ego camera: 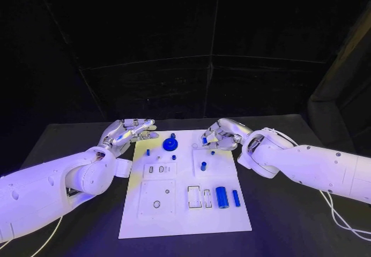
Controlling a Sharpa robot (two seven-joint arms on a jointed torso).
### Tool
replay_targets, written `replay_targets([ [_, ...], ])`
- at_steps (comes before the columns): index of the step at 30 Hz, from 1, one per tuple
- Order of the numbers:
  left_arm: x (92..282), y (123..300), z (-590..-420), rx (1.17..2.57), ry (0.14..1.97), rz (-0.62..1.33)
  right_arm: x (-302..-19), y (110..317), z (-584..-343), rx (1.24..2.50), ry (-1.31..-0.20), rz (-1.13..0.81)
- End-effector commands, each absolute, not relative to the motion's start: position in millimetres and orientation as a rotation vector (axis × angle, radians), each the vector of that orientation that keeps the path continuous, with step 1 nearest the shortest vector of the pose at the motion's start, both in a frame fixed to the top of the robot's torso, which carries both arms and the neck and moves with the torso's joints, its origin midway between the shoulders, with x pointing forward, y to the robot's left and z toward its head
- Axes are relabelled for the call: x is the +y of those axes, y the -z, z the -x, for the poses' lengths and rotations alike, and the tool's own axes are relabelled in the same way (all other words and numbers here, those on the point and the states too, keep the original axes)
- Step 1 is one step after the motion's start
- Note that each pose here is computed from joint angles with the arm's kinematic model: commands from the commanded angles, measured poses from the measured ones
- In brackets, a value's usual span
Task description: Assemble the parts on the task board
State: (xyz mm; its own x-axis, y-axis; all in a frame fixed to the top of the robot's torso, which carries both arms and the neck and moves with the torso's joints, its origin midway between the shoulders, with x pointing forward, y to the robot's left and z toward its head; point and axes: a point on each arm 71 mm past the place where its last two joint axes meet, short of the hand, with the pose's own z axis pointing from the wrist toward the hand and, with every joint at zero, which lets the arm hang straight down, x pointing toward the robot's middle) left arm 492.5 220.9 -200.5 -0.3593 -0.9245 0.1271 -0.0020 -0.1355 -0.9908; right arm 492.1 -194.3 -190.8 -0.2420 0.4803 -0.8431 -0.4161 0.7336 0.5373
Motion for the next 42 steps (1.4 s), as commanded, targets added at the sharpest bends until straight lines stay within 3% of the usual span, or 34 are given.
replay_targets([
  [1,220.2,199.4,-493.6,1.386,1.596,1.085,-179,190,-491,1.628,-0.768,-0.071],
  [11,223.8,200.3,-496.2,1.345,1.599,1.183,-106,193,-487,1.677,-0.781,0.02],
  [18,223.3,198.2,-497.4,1.329,1.605,1.209,-75,204,-484,1.723,-0.757,0.091],
  [28,221.1,196.1,-498.2,1.325,1.612,1.21,-57,224,-476,1.764,-0.736,0.151],
  [42,219.8,195.8,-498.9,1.326,1.615,1.209,-53,237,-471,1.784,-0.717,0.181],
])
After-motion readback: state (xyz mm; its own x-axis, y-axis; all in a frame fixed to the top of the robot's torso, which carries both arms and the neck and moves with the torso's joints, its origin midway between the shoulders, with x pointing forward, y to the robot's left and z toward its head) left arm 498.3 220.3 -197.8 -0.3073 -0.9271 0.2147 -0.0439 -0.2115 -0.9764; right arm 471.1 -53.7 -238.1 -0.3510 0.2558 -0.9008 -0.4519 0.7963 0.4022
